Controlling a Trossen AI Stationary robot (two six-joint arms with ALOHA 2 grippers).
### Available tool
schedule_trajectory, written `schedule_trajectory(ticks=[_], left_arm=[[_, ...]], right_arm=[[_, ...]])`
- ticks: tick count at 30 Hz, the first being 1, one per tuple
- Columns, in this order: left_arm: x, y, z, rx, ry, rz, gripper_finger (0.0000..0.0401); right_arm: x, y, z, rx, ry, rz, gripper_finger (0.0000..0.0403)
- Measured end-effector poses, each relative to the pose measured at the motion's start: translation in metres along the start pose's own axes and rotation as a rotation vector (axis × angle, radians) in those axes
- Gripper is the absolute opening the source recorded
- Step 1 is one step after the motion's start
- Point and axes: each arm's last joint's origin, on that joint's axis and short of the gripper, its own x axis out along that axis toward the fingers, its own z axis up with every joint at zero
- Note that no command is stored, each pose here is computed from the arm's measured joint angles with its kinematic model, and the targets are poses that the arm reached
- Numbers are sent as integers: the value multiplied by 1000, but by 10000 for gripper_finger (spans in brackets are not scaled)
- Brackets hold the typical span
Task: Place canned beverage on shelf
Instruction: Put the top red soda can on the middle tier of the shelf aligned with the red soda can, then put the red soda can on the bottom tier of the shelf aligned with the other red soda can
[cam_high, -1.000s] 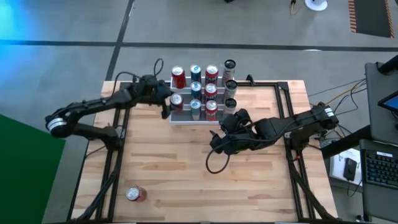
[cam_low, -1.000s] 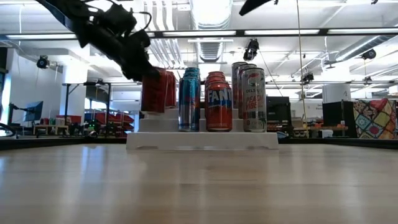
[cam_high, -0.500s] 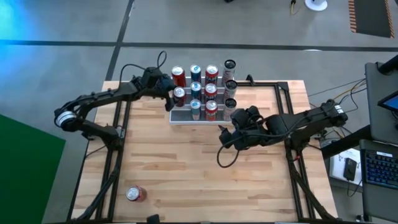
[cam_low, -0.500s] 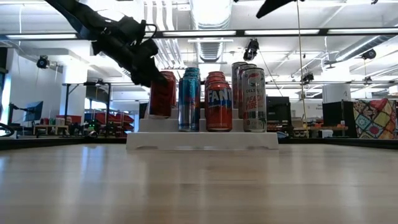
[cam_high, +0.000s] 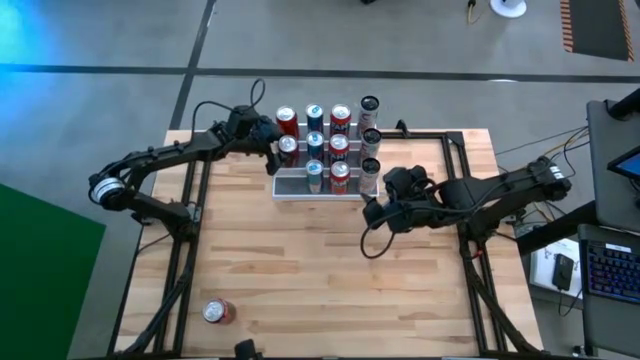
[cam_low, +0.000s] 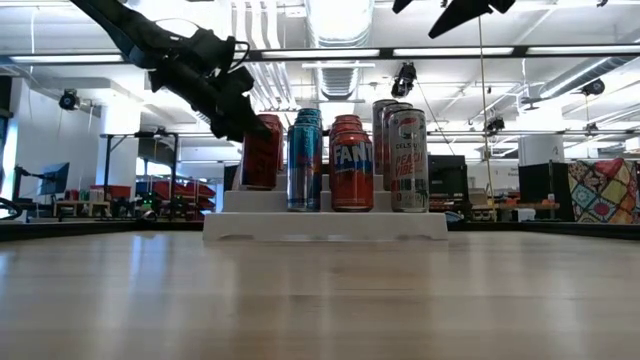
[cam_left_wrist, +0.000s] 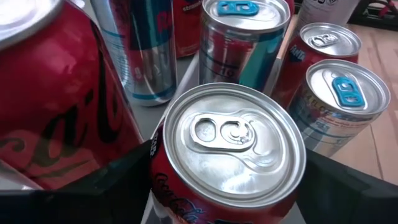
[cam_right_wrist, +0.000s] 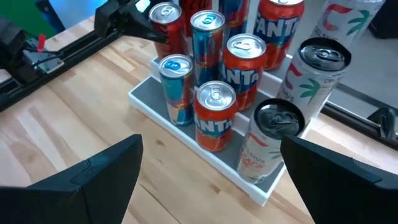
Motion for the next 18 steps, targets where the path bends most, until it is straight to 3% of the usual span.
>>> schedule_trajectory(ticks=[18], left_arm=[[-8, 1, 3, -62, -24, 12, 372]], right_arm=[[5, -6, 1, 9, -2, -10, 370]])
